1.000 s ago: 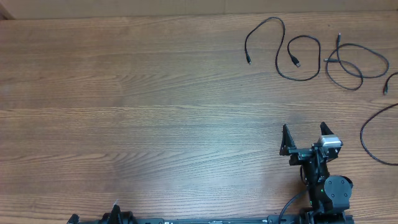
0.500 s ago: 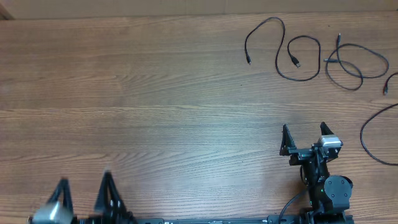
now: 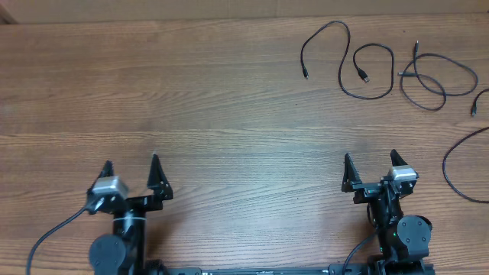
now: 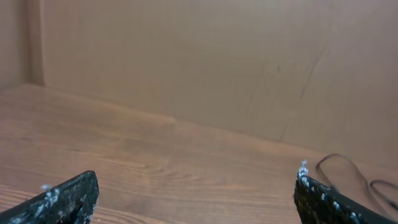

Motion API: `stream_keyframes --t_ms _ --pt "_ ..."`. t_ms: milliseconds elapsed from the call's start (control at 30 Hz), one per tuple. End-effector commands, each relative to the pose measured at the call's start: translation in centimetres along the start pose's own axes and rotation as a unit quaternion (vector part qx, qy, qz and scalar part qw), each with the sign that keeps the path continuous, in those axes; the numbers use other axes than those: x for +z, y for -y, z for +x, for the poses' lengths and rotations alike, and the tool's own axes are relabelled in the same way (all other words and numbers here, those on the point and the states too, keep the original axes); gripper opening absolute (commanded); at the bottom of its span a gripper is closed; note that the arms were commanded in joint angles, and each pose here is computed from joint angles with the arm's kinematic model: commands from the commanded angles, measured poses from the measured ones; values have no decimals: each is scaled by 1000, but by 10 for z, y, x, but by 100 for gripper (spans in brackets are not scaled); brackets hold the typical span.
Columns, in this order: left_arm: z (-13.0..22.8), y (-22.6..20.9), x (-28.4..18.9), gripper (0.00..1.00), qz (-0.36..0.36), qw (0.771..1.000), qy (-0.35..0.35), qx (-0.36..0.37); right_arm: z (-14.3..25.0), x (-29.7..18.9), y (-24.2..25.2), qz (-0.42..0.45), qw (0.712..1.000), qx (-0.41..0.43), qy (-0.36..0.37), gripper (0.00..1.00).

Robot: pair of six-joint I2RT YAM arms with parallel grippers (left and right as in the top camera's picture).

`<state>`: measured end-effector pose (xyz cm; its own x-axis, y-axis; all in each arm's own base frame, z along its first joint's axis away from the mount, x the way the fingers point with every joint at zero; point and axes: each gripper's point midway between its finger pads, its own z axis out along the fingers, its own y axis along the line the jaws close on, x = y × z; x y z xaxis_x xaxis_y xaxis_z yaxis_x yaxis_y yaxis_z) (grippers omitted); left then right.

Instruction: Untangle cables

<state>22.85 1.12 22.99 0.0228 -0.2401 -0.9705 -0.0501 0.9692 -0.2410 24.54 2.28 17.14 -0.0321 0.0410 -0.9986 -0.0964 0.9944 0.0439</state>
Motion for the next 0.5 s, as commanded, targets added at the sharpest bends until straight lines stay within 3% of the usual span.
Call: stream_keyframes --t_ms 0,233,467 --pt "22 1 8 99 18 1000 -5 21 1 0 -2 -5 1000 -3 3 100" --pt "65 -9 17 100 14 999 -28 22 1 0 -2 -5 1000 -3 3 100" --pt "74 -13 17 100 8 997 -46 66 1 0 -2 -5 1000 -3 3 100"
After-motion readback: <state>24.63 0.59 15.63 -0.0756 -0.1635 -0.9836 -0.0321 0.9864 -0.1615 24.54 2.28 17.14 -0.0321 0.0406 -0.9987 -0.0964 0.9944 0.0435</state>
